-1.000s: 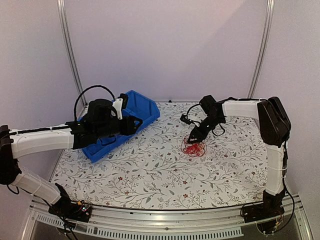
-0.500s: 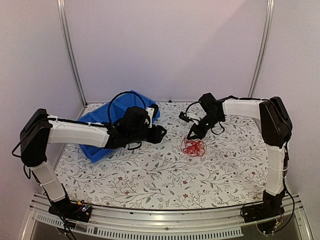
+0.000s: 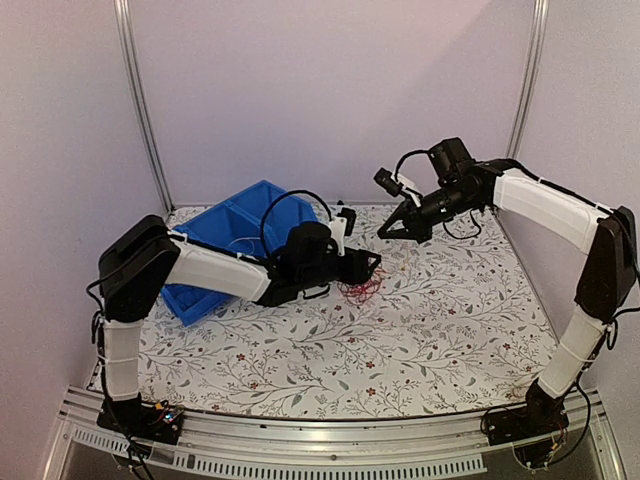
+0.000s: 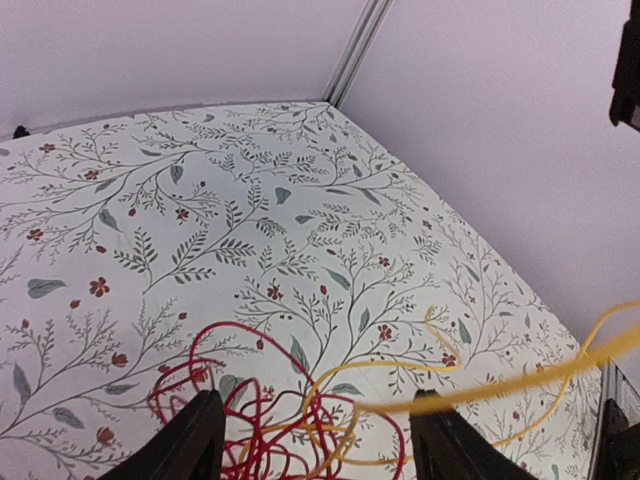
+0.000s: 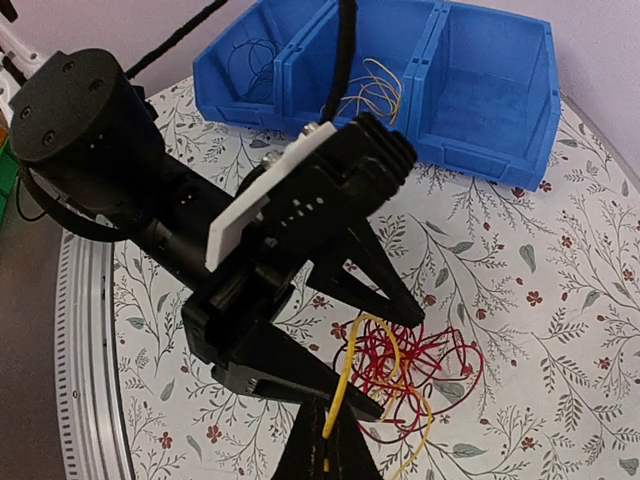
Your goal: Untangle the cables
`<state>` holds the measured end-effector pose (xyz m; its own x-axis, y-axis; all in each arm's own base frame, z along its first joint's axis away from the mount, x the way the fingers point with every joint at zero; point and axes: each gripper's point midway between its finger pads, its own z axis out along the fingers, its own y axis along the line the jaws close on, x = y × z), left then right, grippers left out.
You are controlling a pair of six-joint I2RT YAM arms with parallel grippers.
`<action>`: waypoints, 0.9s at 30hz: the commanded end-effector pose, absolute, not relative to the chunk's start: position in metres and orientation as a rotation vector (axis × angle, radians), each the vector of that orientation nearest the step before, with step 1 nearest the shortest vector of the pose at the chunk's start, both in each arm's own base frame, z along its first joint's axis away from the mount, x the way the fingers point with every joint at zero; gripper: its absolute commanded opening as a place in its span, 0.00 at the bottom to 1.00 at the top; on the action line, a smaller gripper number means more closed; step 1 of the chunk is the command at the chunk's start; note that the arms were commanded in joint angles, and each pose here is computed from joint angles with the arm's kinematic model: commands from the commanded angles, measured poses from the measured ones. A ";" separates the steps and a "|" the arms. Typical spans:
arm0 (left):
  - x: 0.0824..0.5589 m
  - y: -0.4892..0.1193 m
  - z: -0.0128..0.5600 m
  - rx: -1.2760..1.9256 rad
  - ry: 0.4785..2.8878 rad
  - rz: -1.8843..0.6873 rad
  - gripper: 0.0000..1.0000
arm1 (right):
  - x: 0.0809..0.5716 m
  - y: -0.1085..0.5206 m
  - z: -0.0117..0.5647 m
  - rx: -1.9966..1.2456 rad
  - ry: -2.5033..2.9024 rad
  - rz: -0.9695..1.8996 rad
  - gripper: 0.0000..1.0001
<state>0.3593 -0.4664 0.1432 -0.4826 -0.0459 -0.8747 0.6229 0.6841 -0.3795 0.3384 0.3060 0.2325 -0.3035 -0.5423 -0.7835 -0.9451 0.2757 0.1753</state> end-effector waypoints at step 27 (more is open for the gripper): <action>0.387 -0.530 0.051 0.417 2.015 -1.115 0.54 | 0.276 0.239 0.501 -1.249 1.285 0.511 0.00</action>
<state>0.3914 -0.5337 0.0330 -0.6472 -0.0754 -0.7586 0.5669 0.6177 -0.5450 0.2209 0.2216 0.5821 0.4933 -0.2245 -0.8404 -0.7665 0.3445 -0.5420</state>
